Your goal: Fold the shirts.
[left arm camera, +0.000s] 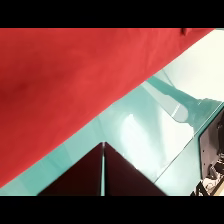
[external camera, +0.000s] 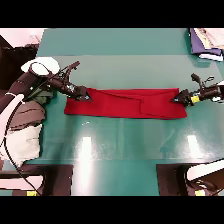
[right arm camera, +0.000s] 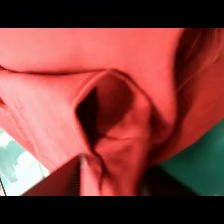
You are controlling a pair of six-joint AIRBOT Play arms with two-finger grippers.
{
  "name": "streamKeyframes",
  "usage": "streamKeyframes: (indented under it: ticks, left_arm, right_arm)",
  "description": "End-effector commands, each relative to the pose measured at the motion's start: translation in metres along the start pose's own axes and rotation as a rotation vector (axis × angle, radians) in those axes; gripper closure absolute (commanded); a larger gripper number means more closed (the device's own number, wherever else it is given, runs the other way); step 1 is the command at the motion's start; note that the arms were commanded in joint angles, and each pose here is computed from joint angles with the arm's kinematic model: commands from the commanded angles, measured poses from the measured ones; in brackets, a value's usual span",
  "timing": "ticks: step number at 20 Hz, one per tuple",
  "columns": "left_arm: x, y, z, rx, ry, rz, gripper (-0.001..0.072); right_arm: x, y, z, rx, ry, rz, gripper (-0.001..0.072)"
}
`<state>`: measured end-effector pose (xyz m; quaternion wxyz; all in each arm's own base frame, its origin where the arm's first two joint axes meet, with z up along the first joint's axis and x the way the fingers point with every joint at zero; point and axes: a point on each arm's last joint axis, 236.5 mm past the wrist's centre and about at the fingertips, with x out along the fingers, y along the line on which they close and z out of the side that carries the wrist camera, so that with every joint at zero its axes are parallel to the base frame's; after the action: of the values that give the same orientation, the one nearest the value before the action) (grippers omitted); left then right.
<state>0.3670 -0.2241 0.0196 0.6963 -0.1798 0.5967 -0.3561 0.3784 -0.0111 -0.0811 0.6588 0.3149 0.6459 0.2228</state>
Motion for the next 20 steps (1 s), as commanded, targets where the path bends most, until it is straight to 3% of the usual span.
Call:
streamKeyframes:
  ticks: [1,2,3,5,11,16,20]
  left_arm:
    - [0.001,0.003,-0.001,-0.011,0.005,0.018,0.0686]
    - [0.001,0.004,-0.001,-0.011,0.006,0.019,0.0686]
    - [0.001,0.004,-0.001,-0.017,0.006,0.023,0.0686]
    - [0.005,0.002,-0.002,-0.048,0.008,0.032,0.0687]
    - [0.045,-0.038,0.016,0.075,-0.082,0.051,0.0687]
    - [0.091,-0.073,0.036,0.175,-0.02,0.009,0.0686]
    - [0.134,-0.069,0.051,0.163,0.036,0.015,0.0687]
  right_arm:
    - [0.005,0.02,0.008,-0.034,-0.022,0.063,0.0506]
    - [0.004,0.02,0.008,-0.037,-0.023,0.06,0.0658]
    - [0.001,0.023,0.008,-0.046,-0.028,0.055,0.0695]
    - [-0.01,0.033,0.01,-0.074,-0.057,0.044,0.0696]
    - [-0.052,0.098,0.008,-0.125,-0.158,-0.006,0.0698]
    - [-0.069,0.203,0.008,-0.302,-0.139,-0.006,0.0698]
    - [-0.067,0.295,0.004,-0.483,-0.163,0.006,0.0698]
